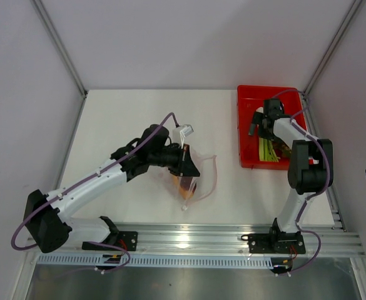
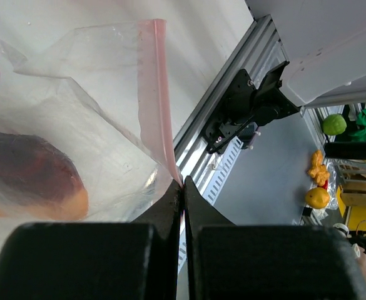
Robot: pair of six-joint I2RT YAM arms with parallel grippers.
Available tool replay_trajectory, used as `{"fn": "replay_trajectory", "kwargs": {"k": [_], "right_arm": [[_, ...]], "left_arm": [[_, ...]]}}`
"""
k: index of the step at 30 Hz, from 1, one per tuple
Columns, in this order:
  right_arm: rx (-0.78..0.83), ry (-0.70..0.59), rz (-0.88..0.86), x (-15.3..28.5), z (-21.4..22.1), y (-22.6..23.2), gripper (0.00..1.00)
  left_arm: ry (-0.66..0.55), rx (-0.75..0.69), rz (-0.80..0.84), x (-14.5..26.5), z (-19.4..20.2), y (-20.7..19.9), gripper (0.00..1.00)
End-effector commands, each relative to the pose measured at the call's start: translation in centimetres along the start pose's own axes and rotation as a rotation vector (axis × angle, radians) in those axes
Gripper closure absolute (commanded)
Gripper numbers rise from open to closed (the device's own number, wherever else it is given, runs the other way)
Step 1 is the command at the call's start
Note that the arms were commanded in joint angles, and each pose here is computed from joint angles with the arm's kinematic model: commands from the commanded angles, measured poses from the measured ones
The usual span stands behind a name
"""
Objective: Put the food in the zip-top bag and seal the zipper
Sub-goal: Pick up the fake vegetable from the bin.
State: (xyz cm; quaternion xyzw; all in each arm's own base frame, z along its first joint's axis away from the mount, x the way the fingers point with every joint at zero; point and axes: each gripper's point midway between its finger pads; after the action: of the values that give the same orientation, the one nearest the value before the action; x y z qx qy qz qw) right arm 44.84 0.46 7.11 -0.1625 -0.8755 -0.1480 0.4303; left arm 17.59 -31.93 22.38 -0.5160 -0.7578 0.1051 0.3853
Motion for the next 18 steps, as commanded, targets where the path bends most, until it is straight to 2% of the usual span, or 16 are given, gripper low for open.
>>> {"fn": "replay_trajectory", "kwargs": {"k": [1,6,10,16,18], "right_arm": [[0.019,-0.005,-0.018,-1.0,-1.1,0.2,0.05],[0.031,0.04,0.052,-3.0,0.0,-1.1,0.06],[0.027,0.079,0.037,-3.5,1.3,-1.1,0.08],[0.021,0.134,-0.003,-4.3,3.8,-0.6,0.23],[0.026,0.137,0.002,-4.4,4.0,-0.9,0.33]], "left_arm": [[-0.017,-0.014,0.05,-0.3,-0.5,-0.6,0.99],[-0.015,-0.015,0.055,-0.3,-0.5,-0.6,0.99],[-0.012,-0.014,0.055,-0.4,-0.3,-0.5,0.99],[-0.005,-0.002,0.057,-0.6,0.2,-0.3,1.0],[-0.009,-0.006,0.056,-0.5,0.2,-0.3,1.0]]}}
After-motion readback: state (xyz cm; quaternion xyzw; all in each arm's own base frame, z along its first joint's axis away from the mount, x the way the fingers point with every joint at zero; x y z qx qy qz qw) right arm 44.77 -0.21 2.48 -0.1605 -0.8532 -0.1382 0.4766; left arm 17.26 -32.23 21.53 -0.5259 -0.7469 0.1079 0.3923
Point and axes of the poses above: each gripper's point midway between its finger pads, its own x axis back along the fingers, its own y axis along the line the jaws close on, z = x × y, and after that the axes turned 10 degrees about -x, right-handed
